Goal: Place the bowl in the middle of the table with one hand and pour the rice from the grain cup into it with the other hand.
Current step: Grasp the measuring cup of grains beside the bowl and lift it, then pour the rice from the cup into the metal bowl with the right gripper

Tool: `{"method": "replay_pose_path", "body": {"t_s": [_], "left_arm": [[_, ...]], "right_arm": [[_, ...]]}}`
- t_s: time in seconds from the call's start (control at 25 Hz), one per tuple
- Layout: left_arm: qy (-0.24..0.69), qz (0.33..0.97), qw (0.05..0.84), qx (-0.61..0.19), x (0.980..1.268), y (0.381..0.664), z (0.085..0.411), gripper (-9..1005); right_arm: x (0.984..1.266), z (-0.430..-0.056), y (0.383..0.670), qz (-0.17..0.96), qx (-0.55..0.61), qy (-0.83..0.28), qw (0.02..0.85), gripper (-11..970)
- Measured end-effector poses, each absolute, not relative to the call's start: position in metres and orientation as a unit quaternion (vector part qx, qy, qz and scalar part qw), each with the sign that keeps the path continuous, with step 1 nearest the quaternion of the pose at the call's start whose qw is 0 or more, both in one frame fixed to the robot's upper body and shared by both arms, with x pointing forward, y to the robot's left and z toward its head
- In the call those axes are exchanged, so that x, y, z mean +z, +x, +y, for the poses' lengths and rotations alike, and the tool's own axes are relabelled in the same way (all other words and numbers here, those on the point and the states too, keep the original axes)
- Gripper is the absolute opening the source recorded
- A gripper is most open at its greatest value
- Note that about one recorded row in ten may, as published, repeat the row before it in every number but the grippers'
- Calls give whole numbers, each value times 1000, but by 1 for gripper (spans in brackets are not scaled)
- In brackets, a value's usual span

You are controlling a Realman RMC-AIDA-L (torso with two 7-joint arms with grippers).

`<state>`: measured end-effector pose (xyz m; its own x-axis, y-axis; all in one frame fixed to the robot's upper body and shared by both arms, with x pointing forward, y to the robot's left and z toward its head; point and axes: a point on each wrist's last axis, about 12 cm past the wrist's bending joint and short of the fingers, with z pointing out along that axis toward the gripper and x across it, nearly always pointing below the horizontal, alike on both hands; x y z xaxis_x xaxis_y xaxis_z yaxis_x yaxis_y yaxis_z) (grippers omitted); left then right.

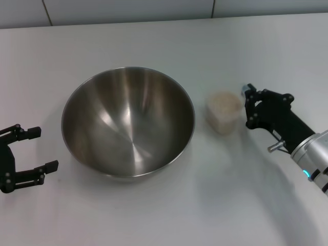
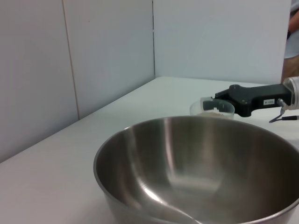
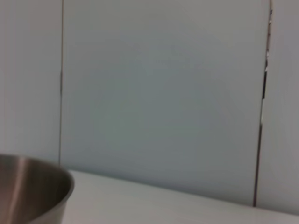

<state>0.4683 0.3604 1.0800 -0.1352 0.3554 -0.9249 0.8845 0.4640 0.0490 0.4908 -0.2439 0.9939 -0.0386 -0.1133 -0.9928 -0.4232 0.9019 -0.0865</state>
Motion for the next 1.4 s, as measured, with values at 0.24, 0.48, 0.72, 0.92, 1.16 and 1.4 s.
{"method": "replay_pose_path", "body": {"t_s": [0.24, 0.48, 0.72, 0.92, 1.16, 1.4], "left_arm": [[441, 703, 487, -271, 1080, 468, 360, 836], [441, 703, 487, -272, 1079, 468, 359, 836], [441, 703, 487, -273, 1079, 468, 359, 836], [441, 702, 487, -273, 1079, 468, 359, 836], [441, 703, 487, -274, 1079, 468, 359, 836], [441, 703, 487, -273, 1080, 468, 359, 836]], "right_arm": [[1006, -249, 491, 675, 101, -173, 710, 21], [1022, -243, 488, 621, 86, -187, 756, 8], [1042, -216, 494, 551, 53, -233, 800, 9], [1054, -189, 501, 501, 16, -297, 813, 8], [1055, -162, 498, 427, -106, -411, 799, 8], [1052, -147, 490, 334, -242, -508, 756, 9]]}}
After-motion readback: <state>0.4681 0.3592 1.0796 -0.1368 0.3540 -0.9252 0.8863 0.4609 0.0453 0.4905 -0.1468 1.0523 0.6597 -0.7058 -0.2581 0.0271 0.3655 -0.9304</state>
